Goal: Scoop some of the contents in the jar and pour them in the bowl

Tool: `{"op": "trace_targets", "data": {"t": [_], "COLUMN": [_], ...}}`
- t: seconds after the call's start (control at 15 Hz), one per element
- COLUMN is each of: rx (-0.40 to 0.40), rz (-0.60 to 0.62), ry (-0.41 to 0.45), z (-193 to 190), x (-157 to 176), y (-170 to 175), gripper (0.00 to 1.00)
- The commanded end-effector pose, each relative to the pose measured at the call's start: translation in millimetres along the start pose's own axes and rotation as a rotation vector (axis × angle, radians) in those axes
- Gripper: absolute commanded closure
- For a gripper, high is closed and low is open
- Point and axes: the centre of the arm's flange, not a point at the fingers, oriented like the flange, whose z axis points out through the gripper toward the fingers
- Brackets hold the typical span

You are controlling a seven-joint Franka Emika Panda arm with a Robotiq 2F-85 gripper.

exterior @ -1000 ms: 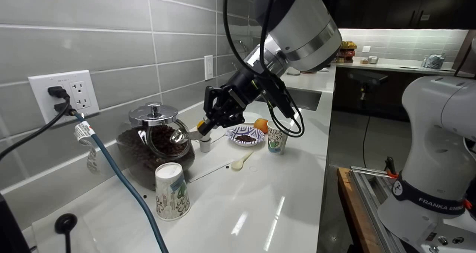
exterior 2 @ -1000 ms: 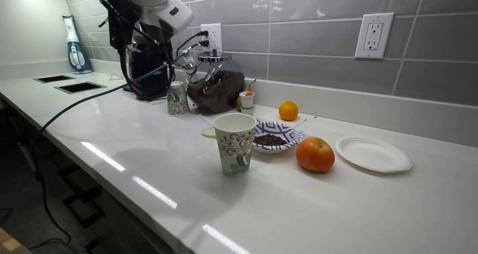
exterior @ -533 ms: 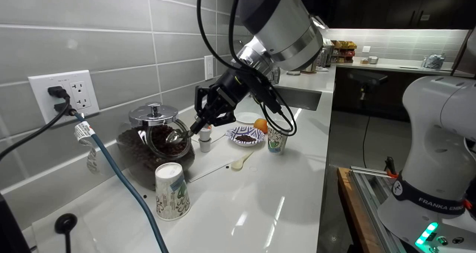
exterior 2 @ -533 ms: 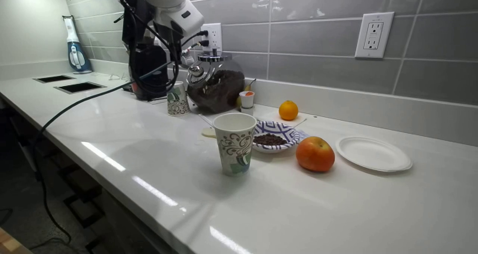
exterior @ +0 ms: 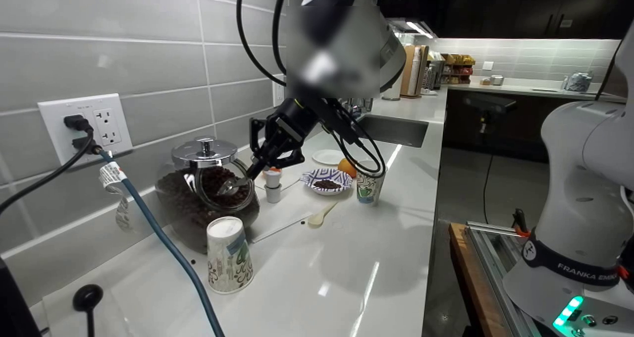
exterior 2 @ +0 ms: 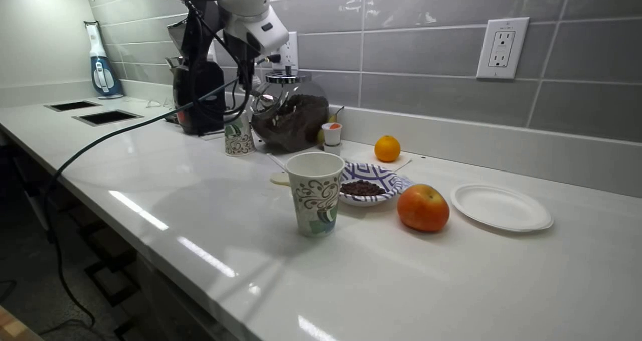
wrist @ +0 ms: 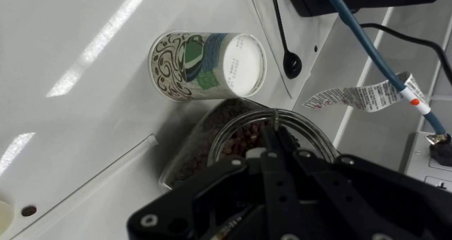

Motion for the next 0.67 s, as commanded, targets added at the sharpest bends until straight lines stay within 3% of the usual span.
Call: {"op": "trace_targets", "data": {"t": [0.0, 0.4, 0.6], "rx": [-0.025, -0.078, -0.083], "rz": [0.054, 0.116, 0.145], "ry": [-0.043, -0.1, -0.07], "z": [8.9, 28.1, 39.1], "x": [19.2, 32.5, 38.7], "y": [-17.8, -23.0, -27.2], "gripper": [0.99, 0.99, 0.99]}}
